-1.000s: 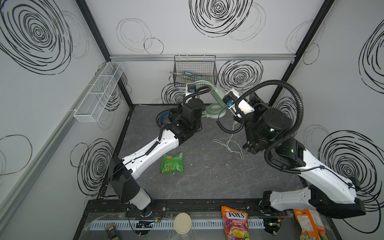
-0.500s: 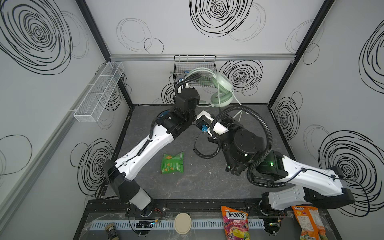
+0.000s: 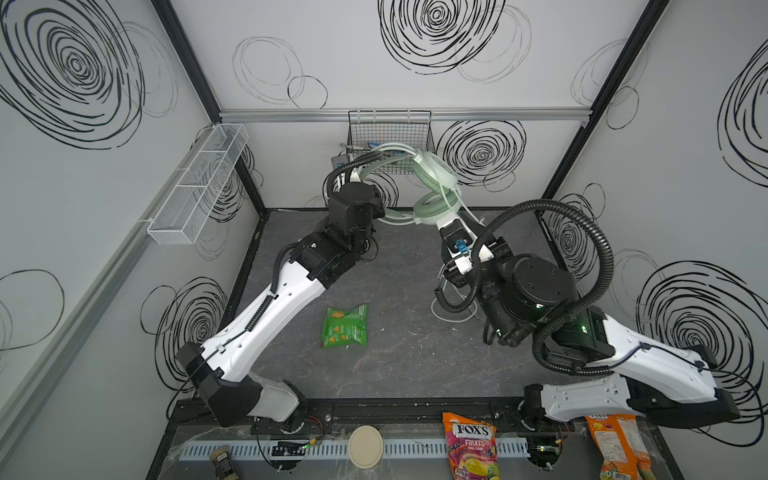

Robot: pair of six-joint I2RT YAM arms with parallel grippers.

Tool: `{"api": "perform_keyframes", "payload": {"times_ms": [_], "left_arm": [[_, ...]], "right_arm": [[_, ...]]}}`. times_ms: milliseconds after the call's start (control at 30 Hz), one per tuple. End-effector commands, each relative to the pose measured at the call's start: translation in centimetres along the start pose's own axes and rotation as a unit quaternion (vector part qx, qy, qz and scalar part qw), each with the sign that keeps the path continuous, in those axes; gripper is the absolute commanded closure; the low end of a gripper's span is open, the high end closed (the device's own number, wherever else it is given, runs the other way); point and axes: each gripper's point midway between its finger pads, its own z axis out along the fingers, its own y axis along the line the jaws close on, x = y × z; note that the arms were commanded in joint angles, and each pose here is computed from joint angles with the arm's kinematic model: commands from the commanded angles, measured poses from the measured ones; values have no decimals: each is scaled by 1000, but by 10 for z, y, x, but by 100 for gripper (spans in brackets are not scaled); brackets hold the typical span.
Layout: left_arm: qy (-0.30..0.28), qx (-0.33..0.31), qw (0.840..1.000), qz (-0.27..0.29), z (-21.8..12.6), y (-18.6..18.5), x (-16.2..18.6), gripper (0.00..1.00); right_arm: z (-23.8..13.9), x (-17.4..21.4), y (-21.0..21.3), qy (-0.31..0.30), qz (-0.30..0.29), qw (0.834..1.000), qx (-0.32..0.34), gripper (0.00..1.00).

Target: Wrap the headphones

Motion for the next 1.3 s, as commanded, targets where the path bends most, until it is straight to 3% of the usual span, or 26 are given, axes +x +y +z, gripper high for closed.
{"api": "perform_keyframes", "payload": {"times_ms": [0, 200, 267, 367, 467, 667, 1000, 1133, 1267], "left_arm": [[-61, 47, 990, -116, -10, -11, -43, 100], [-74, 34, 991, -104, -10, -4, -52, 100], [-80, 40, 992, -86, -11, -3, -55, 100], [-99, 58, 992, -58, -17, -7, -61, 100], [-115, 72, 989, -52, -22, -11, -66, 100], [-136, 94, 985, -48, -29, -20, -78, 100], [-149, 110, 979, -90, -35, -20, -91, 100], [-155, 113, 977, -96, -38, -16, -99, 100], [-152, 124, 973, -121, -41, -14, -104, 100]], "right_arm": [[-12, -17, 24, -54, 38, 994, -90, 84], [-18, -5, 23, -35, 21, 995, -92, 84], [-24, 0, 8, -30, 25, 996, -79, 77], [-36, 1, -8, -41, 36, 995, -83, 57], [-38, 2, -11, -40, 29, 995, -88, 55], [-40, -2, -12, -48, 34, 994, -94, 41], [-34, -2, -6, -45, 38, 995, -86, 52], [-36, -1, -12, -48, 44, 995, -79, 52], [-36, -2, -12, -56, 60, 994, -75, 45]]}}
